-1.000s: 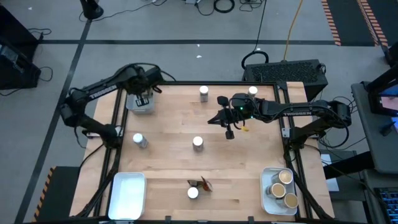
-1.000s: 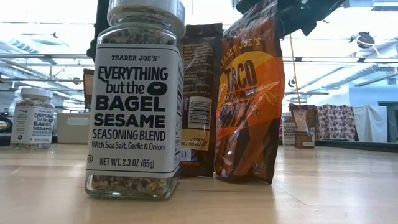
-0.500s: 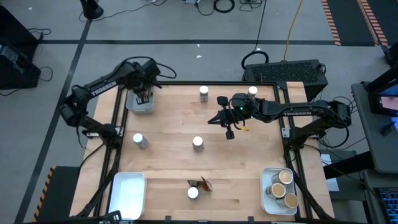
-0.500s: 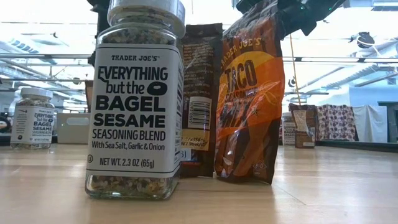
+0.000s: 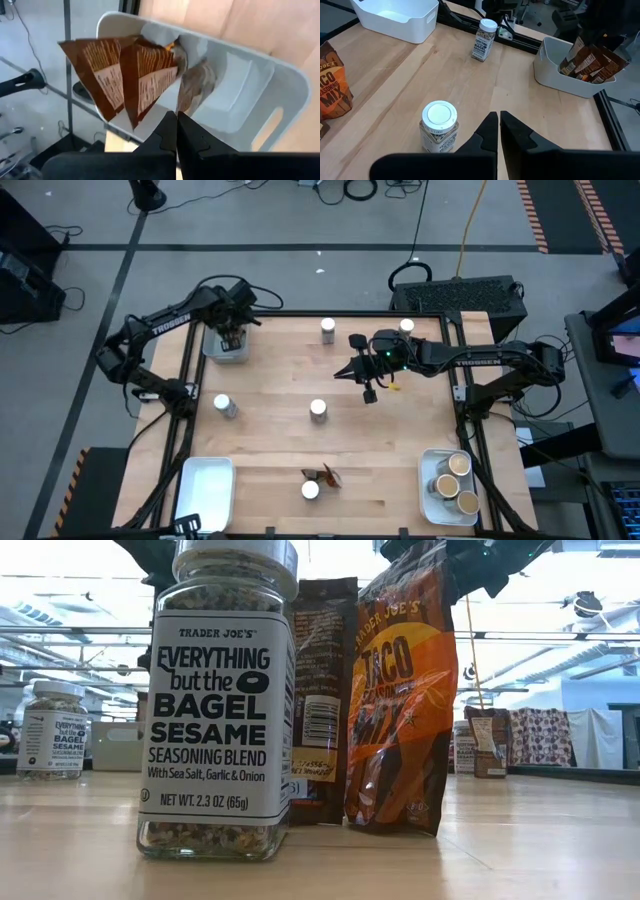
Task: Sort spices by type
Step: Put the brown seasoning bag into the top left white bin
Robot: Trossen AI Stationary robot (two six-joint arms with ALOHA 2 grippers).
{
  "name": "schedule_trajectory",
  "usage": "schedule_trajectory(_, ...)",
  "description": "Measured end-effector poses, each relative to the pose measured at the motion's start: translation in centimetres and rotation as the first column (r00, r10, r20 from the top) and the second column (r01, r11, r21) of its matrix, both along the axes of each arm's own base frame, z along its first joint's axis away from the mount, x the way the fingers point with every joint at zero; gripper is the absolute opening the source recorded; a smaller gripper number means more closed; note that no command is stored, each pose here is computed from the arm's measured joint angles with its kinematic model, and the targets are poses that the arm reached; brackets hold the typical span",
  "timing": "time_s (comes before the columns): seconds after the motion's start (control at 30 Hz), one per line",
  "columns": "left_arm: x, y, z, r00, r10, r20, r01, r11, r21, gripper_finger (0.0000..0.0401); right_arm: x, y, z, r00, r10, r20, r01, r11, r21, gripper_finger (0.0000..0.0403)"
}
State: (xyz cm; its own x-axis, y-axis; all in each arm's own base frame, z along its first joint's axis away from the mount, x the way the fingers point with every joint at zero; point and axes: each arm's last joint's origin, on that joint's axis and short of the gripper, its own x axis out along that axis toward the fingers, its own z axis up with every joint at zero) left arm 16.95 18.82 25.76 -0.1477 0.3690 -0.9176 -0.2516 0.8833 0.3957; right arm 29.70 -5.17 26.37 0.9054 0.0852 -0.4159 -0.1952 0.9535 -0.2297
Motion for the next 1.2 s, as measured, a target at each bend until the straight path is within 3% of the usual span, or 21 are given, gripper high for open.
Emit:
schedule_trajectory(0.23,0.4,0.3,-0.8,0.997,-0.052,0.056,0.051,0.999,0.016,0.0001,0.0,0.0,0.0,1.0,0.0,0.0,0.0,1.0,0.0,0.0)
schedule_trajectory(0.43,0.2,0.1,-1.4,0.996,-0.09,0.018,0.09,0.996,-0.017,0.0001,0.0,0.0,0.0,1.0,0.0,0.0,0.0,1.0,0.0,0.0)
schedule_trajectory(1.2,0.3,0.3,-1.6,0.993,-0.118,-0.014,0.118,0.993,-0.008,0.0001,0.0,0.0,0.0,1.0,0.0,0.0,0.0,1.0,-0.001,0.0)
